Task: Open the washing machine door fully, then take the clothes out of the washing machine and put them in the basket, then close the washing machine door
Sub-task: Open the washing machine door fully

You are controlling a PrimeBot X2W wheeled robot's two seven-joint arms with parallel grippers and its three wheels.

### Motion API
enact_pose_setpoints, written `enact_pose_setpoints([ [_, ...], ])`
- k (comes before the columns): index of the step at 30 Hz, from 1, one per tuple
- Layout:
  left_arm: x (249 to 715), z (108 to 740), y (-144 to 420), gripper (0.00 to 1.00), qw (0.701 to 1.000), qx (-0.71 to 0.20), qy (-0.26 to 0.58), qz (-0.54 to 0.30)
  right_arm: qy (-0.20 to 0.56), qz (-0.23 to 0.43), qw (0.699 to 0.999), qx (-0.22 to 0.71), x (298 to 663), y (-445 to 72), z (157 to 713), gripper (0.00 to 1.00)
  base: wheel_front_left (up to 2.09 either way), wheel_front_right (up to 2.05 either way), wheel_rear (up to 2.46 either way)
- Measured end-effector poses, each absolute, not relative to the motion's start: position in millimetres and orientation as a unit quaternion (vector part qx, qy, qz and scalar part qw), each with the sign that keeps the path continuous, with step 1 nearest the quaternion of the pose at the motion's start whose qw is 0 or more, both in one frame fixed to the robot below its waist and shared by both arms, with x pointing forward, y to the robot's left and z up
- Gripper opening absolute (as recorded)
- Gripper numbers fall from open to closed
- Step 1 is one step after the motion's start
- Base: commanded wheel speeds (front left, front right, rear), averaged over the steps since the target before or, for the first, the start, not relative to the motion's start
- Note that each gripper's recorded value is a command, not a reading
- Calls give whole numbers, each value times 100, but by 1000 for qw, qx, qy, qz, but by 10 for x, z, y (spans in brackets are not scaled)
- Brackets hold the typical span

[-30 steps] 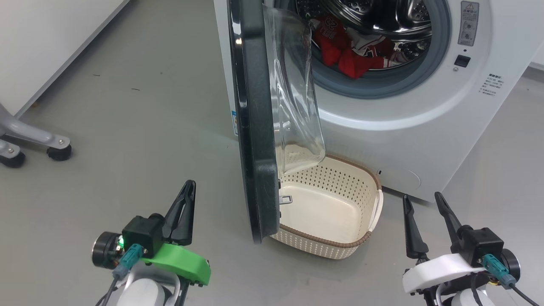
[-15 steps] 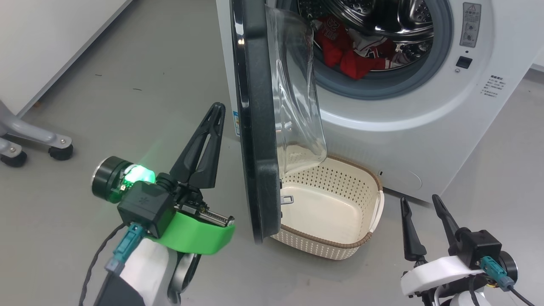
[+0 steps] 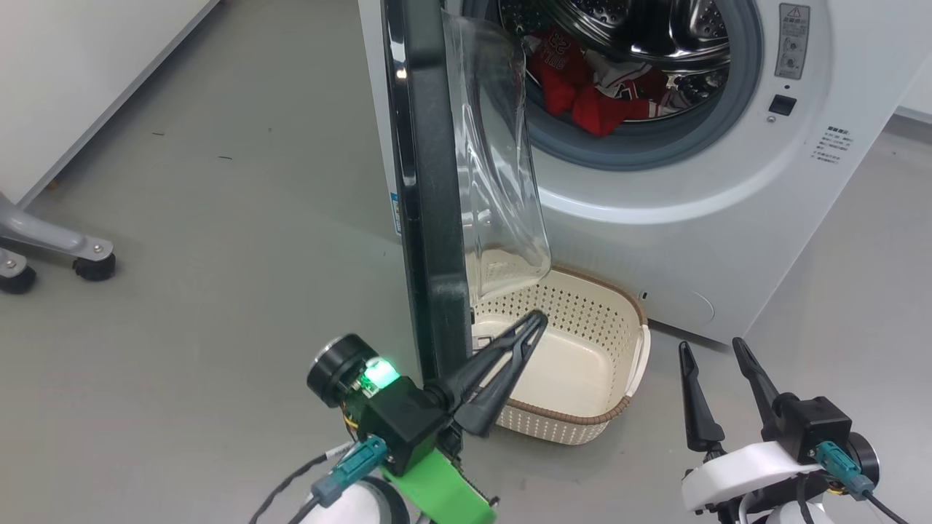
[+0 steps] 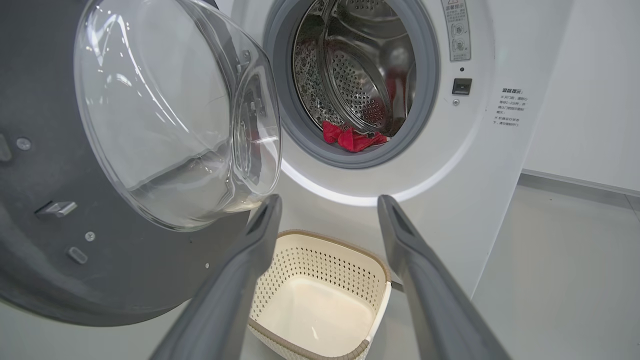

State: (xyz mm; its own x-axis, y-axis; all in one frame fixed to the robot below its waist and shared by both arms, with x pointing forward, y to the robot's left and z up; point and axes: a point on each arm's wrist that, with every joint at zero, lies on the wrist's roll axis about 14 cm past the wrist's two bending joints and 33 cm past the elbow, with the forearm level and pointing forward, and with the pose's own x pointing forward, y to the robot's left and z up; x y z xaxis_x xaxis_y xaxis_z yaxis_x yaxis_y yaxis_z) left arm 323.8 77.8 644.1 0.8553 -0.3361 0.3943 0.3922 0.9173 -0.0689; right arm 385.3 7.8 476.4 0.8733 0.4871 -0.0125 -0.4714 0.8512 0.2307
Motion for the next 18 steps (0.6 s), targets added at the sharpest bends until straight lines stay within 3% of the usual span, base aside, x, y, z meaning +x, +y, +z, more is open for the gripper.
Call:
enact_pose_setpoints([
  [7, 3233, 5780, 636, 0, 973, -102, -56, -198, 37, 251, 961, 111, 3827, 60, 4750, 100, 0, 0, 0],
  [18, 3343, 5420, 834, 0, 983, -107, 10, -150, 40, 248, 962, 106, 3833, 21, 4703, 100, 0, 0, 0],
])
